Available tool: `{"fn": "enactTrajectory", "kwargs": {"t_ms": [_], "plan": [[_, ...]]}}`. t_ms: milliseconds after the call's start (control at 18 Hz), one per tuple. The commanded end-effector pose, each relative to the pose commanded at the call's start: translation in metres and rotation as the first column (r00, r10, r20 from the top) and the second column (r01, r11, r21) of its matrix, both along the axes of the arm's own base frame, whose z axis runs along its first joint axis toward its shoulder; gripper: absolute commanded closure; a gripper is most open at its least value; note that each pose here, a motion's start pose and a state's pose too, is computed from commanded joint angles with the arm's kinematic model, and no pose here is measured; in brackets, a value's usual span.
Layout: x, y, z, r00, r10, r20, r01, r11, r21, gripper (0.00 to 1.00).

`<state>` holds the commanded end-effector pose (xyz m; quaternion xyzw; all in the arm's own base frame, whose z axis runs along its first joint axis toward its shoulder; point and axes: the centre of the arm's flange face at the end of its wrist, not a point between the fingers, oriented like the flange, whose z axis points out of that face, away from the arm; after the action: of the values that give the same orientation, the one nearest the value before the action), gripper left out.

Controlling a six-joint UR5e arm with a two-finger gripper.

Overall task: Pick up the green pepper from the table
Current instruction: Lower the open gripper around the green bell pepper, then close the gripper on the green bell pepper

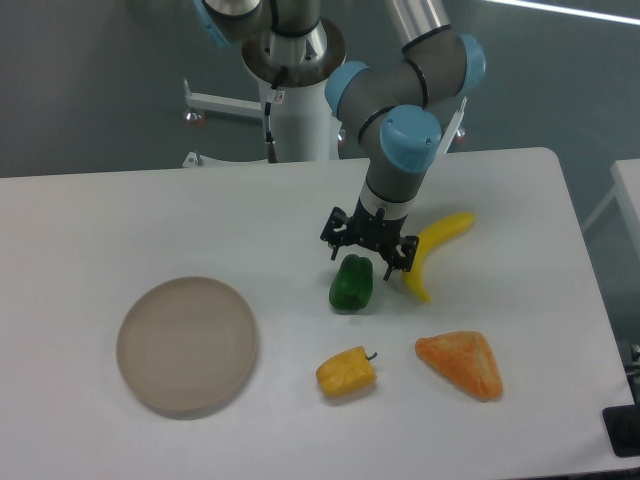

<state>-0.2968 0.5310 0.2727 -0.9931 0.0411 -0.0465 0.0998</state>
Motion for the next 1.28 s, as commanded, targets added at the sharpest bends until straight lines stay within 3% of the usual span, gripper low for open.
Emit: {"fn": "enactTrajectory", "kwargs": {"t_ms": [667,722,778,833,944,1278], "plan": [[0.001,0.012,-0.019,1.0,-0.024,0.008,0.025,1.0,-0.005,0.02],[0.002,0.013,-0.019,1.0,-0.025,0.008,0.025,1.0,-0.003,0.13],[0.002,0.013,-0.019,1.0,-0.025,0.008,0.025,1.0,-0.003,0.32],[0.002,0.013,-0.018,1.0,-0.026,0.007,0.026,1.0,-0.001,0.45],[0.002,0.013,-0.018,1.0,-0.026,0.007,0.026,1.0,-0.001,0.63],[-0.004,0.017,-0.009,1.0,-0.024,-0.008,0.025,1.0,0.012,0.67]]}}
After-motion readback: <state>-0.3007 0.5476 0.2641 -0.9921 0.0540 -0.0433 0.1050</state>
